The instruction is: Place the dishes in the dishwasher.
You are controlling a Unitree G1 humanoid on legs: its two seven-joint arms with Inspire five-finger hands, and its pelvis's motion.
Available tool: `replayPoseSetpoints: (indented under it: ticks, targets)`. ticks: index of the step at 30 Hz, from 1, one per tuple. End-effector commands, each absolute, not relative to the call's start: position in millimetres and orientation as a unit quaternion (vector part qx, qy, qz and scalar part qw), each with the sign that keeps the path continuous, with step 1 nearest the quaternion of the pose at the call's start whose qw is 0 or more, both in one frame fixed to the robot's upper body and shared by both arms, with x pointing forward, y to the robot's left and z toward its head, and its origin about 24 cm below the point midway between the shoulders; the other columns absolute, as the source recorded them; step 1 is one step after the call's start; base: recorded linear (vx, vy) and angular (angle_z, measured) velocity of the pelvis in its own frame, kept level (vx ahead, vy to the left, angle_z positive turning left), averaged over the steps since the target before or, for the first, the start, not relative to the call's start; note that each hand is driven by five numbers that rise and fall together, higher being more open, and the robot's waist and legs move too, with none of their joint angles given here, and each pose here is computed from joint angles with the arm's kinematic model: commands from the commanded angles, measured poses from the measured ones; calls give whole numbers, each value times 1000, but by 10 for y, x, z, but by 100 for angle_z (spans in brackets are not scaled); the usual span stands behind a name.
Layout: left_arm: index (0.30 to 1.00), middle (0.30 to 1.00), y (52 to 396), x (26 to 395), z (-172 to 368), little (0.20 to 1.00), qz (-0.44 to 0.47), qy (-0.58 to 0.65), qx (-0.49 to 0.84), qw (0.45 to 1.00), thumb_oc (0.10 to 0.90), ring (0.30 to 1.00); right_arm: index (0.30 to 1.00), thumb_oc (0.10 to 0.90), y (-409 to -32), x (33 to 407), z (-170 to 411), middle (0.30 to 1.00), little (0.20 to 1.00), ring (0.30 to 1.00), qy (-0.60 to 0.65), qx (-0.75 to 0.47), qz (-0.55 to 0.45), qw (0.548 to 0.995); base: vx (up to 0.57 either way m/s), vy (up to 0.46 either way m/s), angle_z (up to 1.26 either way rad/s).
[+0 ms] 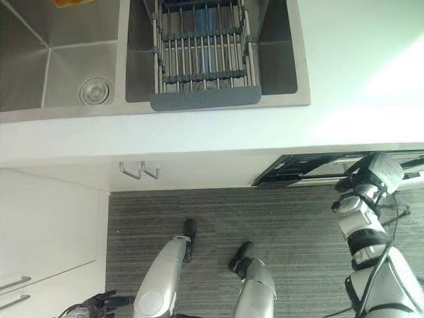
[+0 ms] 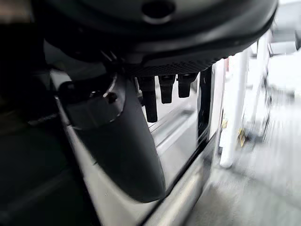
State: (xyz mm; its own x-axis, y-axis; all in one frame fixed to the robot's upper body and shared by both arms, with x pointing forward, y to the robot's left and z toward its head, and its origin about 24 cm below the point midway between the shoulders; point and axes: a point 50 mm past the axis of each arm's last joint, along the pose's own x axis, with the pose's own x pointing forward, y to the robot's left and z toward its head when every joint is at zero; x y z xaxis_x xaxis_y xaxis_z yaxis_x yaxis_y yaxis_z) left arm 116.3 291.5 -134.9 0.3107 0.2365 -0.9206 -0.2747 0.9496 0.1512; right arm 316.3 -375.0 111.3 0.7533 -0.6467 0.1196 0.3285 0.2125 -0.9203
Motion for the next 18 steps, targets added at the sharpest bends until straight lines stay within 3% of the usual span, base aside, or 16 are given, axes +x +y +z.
replayPoseSetpoints:
  ticks: [1, 5, 9, 10, 14, 18]
  targets:
    - [900, 900, 3104, 969, -1297, 900, 126, 579, -14, 805, 800, 900, 900, 800, -3026, 3584, 3027, 900, 900, 900, -269, -525, -328, 738, -16, 7, 14]
    - [900, 900, 2960, 1064, -1304, 900, 101, 529, -87, 838, 800, 900, 900, 800, -3010, 3609, 2667, 900, 900, 900, -240, -490, -311, 778, -26, 32, 5]
    - [900, 900, 2849, 1230, -1270, 900, 95, 465, -105, 874, 800, 900, 900, 800, -2999, 3458, 1809, 900, 900, 900, -182, -449, -274, 831, -13, 102, 4]
    - [900, 900, 2827, 1288, -1249, 900, 105, 441, -100, 886, 800, 900, 900, 800, -3004, 3291, 1375, 900, 900, 900, -142, -428, -260, 854, -4, 161, 1]
    - [900, 900, 2954, 1350, -1141, 900, 168, 390, -71, 903, 800, 900, 900, 800, -3089, 2726, 531, 900, 900, 900, -37, -392, -239, 887, 12, 177, -12]
    - [900, 900, 3107, 1345, -1049, 900, 199, 372, -36, 906, 800, 900, 900, 800, -3117, 2396, 227, 900, 900, 900, 5, -393, -225, 892, -12, 100, -38]
